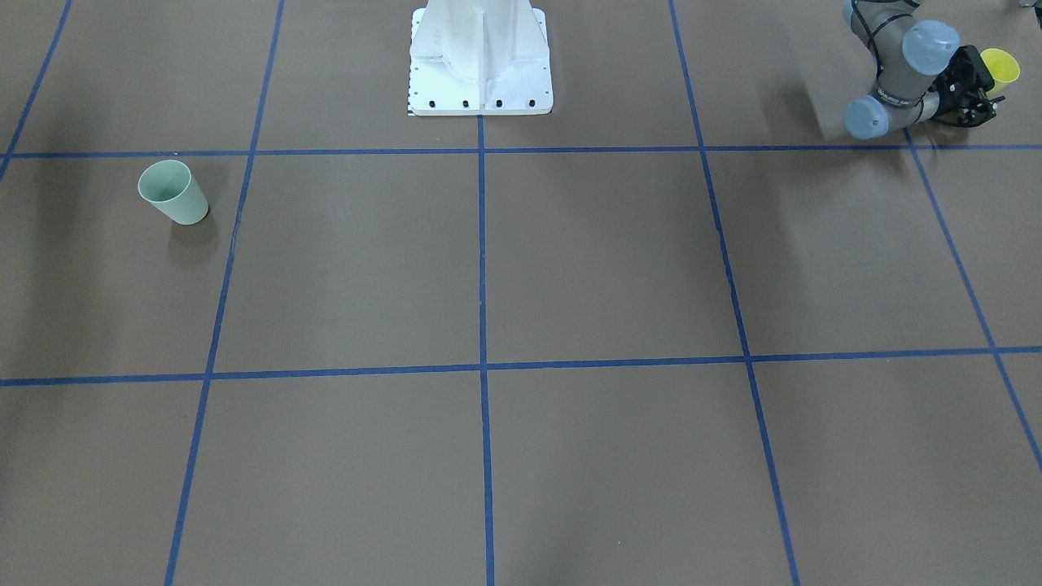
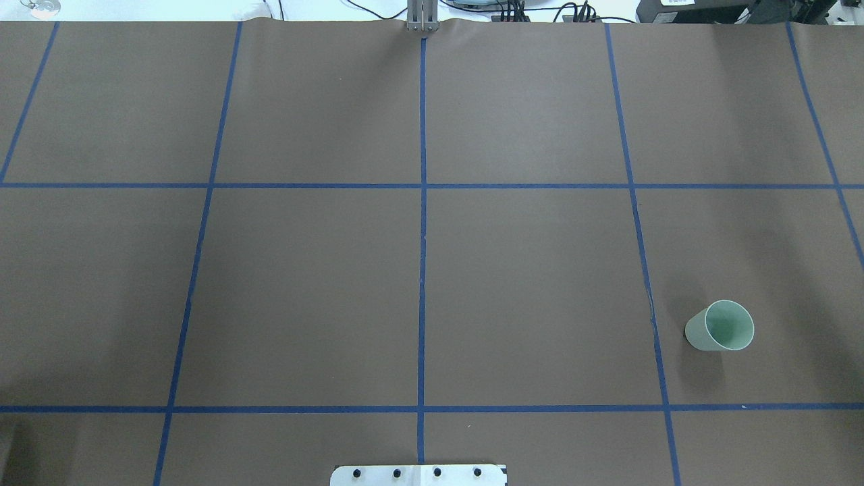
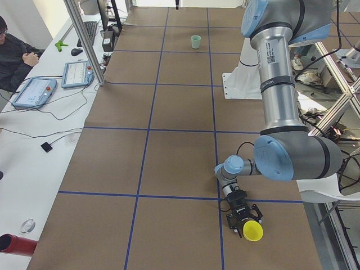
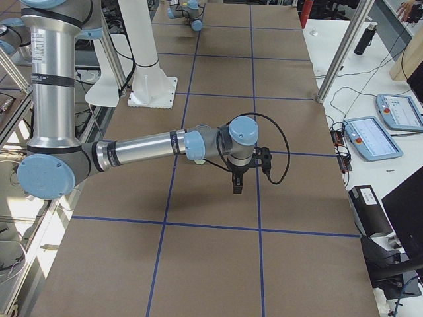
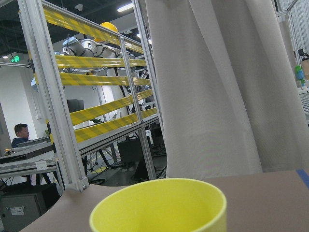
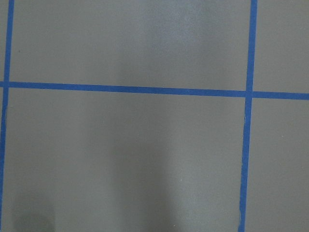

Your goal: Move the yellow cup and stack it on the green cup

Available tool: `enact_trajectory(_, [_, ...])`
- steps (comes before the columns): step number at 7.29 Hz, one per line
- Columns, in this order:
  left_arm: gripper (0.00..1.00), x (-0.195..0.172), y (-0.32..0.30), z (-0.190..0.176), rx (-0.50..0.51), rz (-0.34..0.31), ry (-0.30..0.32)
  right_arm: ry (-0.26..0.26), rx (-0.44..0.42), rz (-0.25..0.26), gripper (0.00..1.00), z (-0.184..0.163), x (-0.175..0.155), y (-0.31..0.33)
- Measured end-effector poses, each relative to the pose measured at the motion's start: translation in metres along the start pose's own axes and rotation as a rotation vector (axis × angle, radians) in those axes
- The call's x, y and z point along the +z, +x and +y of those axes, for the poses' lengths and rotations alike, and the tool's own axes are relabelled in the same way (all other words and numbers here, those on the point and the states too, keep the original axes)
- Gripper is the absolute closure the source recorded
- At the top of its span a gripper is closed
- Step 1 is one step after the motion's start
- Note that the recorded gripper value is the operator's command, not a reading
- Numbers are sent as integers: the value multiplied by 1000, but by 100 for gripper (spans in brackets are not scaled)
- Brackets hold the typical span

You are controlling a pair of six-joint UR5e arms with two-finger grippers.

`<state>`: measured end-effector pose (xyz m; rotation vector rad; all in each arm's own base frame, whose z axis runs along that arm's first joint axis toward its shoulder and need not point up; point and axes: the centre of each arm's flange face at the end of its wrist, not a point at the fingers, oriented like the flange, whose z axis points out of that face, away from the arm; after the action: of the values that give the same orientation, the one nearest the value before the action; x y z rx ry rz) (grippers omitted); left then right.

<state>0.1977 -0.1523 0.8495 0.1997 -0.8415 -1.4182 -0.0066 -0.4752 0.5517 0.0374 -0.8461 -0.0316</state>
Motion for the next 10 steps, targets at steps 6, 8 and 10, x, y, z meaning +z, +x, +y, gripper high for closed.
enact_trajectory(6, [72, 24, 2, -11, 6, -2, 19, 5, -7, -7, 0, -3, -2, -5])
enact_trajectory(8, [75, 39, -8, -49, 64, -2, 11, 13, -12, -10, 0, -9, -6, -11])
enact_trajectory(10, [75, 37, 3, -88, 148, 37, -12, 21, -17, -13, 0, -14, -10, -16])
